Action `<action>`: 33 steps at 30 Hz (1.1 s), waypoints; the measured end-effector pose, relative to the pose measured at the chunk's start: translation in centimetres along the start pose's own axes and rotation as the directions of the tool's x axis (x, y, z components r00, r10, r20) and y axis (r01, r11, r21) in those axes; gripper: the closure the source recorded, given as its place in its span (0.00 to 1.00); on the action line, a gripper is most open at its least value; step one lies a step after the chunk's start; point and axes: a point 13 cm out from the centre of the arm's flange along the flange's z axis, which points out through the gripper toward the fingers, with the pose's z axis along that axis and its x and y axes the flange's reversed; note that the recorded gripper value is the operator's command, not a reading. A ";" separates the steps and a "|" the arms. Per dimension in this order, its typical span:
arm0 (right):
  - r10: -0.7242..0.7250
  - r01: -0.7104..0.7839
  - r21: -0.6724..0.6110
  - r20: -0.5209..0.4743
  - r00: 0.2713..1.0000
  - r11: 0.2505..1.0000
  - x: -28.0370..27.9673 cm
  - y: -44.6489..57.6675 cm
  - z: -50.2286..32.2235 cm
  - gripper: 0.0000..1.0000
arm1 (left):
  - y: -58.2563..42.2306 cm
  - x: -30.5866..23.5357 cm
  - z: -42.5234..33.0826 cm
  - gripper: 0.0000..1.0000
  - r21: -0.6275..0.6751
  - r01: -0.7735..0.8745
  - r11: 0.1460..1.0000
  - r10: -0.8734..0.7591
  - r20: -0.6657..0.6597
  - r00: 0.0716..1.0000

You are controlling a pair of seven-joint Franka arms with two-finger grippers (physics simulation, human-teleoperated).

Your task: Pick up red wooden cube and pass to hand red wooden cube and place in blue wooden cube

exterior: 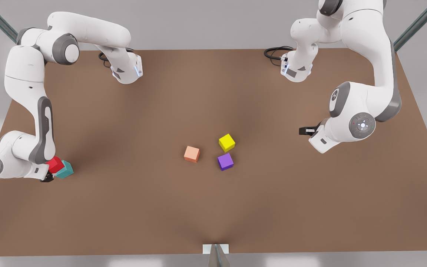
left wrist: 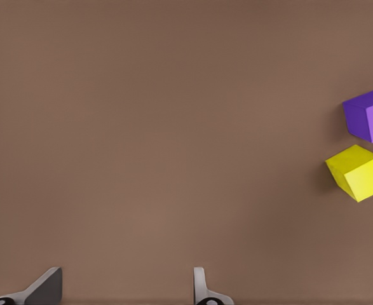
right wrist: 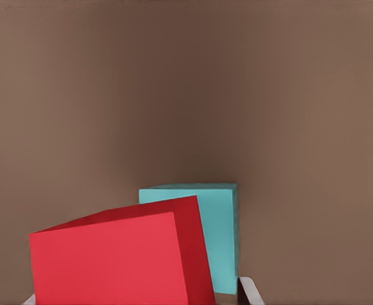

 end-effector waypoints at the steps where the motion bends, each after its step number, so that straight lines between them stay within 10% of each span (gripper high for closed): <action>1: -0.001 0.001 0.000 0.002 1.000 1.000 -0.1 -0.1 -0.1 0.00 | 0.0 0.0 0.0 0.00 0.000 0.000 1.000 0.000 0.000 1.000; 23: 0.027 -0.028 0.023 0.027 0.999 0.999 -3.2 -1.3 -10.9 0.00 | 0.1 -0.1 0.3 0.00 -0.001 0.005 1.000 -0.005 -0.006 1.000; 33: 0.629 -0.626 0.067 -0.025 0.777 0.777 -20.0 -1.2 -30.4 0.00 | 0.2 -0.2 0.4 0.00 -0.001 0.005 1.000 -0.005 -0.008 1.000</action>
